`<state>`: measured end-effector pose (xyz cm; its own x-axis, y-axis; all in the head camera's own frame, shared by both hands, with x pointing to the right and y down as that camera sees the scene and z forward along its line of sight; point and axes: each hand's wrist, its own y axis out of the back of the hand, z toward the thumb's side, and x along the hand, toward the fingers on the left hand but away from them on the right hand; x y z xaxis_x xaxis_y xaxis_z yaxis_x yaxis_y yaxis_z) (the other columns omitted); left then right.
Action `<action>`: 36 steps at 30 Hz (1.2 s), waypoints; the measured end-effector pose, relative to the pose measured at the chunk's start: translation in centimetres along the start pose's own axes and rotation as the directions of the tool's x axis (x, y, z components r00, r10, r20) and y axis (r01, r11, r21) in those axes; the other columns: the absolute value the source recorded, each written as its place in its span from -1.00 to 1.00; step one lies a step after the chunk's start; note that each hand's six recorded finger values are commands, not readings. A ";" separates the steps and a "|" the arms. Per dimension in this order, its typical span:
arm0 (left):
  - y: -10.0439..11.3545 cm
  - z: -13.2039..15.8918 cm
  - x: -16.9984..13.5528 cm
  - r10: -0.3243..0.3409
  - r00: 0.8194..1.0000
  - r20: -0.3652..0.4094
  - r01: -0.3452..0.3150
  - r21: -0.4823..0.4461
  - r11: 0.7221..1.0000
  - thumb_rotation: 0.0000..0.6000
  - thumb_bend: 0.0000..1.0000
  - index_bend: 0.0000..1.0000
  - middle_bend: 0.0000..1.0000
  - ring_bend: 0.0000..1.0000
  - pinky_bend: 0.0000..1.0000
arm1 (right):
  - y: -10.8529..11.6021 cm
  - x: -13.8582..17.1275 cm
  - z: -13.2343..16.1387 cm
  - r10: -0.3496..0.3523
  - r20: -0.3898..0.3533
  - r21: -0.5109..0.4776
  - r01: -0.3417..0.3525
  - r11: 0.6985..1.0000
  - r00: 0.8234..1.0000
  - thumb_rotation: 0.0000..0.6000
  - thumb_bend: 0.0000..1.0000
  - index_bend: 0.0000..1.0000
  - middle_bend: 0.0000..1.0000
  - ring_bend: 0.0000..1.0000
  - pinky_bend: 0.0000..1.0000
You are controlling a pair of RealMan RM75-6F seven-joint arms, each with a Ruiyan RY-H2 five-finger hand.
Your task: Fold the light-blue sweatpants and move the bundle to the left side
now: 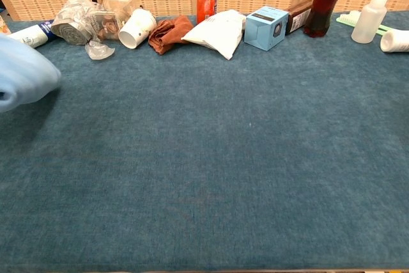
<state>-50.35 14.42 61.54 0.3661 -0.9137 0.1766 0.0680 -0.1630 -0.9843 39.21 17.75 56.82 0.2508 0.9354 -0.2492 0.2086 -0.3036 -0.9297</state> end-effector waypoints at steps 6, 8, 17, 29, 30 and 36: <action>-0.7 -0.1 -0.6 -0.052 0.999 0.015 0.052 -0.005 0.999 1.00 0.28 0.19 -0.09 -0.20 0.10 | -0.3 0.0 0.2 0.012 -0.003 -0.002 -0.012 1.000 1.000 1.00 -1.00 -1.00 -1.00 -1.00 -1.00; -1.1 -0.1 -0.7 -0.080 0.997 0.018 0.080 0.005 0.997 1.00 0.00 -0.23 -0.53 -0.59 -0.34 | -0.3 0.0 0.3 0.013 -0.003 -0.004 -0.013 1.000 1.000 1.00 -1.00 -1.00 -1.00 -1.00 -1.00; -2.3 -0.3 -2.4 -0.203 0.978 0.045 0.201 0.030 0.979 1.00 -0.84 -1.00 -1.00 -1.00 -1.00 | -0.2 0.2 0.4 0.010 -0.010 -0.053 -0.011 0.999 1.000 1.00 -1.00 -1.00 -1.00 -1.00 -1.00; -1.5 -0.2 -5.7 -0.272 0.959 0.074 0.266 0.083 0.960 1.00 -1.00 -1.00 -1.00 -1.00 -1.00 | 0.2 0.2 0.1 0.002 -0.002 -0.053 -0.002 0.999 1.000 1.00 -1.00 -1.00 -1.00 -1.00 -1.00; -1.3 -0.1 -5.9 -0.267 0.960 0.079 0.262 0.072 0.962 1.00 -1.00 -1.00 -1.00 -1.00 -1.00 | 0.2 0.2 0.2 0.002 -0.002 -0.054 -0.002 0.999 1.000 1.00 -1.00 -1.00 -1.00 -1.00 -1.00; 0.9 0.5 -7.0 -0.224 0.971 0.085 0.227 -0.033 0.973 1.00 -1.00 -1.00 -1.00 -1.00 -1.00 | 0.5 0.4 0.3 0.000 -0.006 -0.052 0.000 0.999 1.000 1.00 -1.00 -1.00 -1.00 -1.00 -1.00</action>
<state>-52.40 20.84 59.47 0.4194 -0.8189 0.3918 0.1188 -0.3784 -0.9180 39.13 18.04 56.20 0.2562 0.9343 -0.2477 0.2572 -0.3129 -0.9143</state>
